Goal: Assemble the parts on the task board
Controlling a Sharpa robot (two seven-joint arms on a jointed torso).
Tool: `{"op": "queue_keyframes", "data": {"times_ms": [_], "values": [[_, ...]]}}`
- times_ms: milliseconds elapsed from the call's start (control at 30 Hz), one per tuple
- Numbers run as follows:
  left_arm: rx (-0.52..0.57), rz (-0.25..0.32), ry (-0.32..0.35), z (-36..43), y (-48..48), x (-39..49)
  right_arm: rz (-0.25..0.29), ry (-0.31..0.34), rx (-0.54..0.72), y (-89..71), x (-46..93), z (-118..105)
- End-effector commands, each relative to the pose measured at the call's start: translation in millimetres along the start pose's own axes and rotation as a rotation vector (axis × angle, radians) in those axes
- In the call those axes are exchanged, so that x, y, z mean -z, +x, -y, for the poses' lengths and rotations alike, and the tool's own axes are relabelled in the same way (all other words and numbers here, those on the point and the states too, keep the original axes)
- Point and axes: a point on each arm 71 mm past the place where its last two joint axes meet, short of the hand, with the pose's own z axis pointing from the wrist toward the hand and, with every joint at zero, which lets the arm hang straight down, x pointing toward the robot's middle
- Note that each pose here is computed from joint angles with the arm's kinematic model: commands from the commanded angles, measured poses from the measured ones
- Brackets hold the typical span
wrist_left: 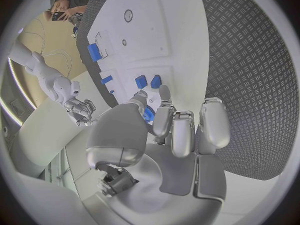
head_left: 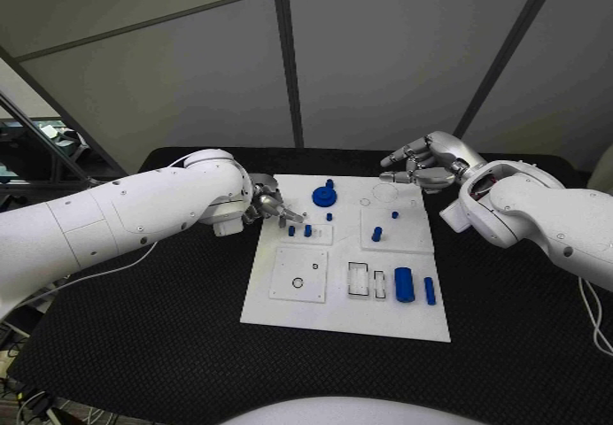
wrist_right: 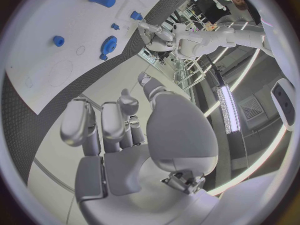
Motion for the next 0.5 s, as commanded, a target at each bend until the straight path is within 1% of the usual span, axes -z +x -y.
{"op": "queue_keyframes", "data": {"times_ms": [33, 167, 300, 367, 433, 467, 500], "values": [[0.050, 0.090, 0.049, 2.9, -9.9, 3.3, -0.001, -0.008, 0.001, -0.6, -0.2, -1.2], [0.116, 0.139, 0.100, 4.8, -15.8, 6.4, 0.000, -0.005, 0.002, -1.1, -0.2, -0.5], [0.153, 0.171, 0.153, 9.3, -18.8, 7.9, 0.000, -0.004, 0.002, -1.3, -0.3, -0.1], [0.167, 0.194, 0.194, 14.1, -20.2, 8.1, 0.000, -0.003, 0.002, -1.3, -0.3, 0.0], [0.177, 0.227, 0.251, 20.7, -21.6, 7.9, 0.001, -0.003, 0.002, -1.3, -0.4, 0.0], [0.176, 0.235, 0.265, 22.2, -21.8, 7.8, 0.001, -0.003, 0.002, -1.3, -0.4, 0.0], [0.169, 0.257, 0.298, 25.9, -22.2, 7.5, 0.001, -0.004, 0.002, -1.3, -0.5, -0.1]]}}
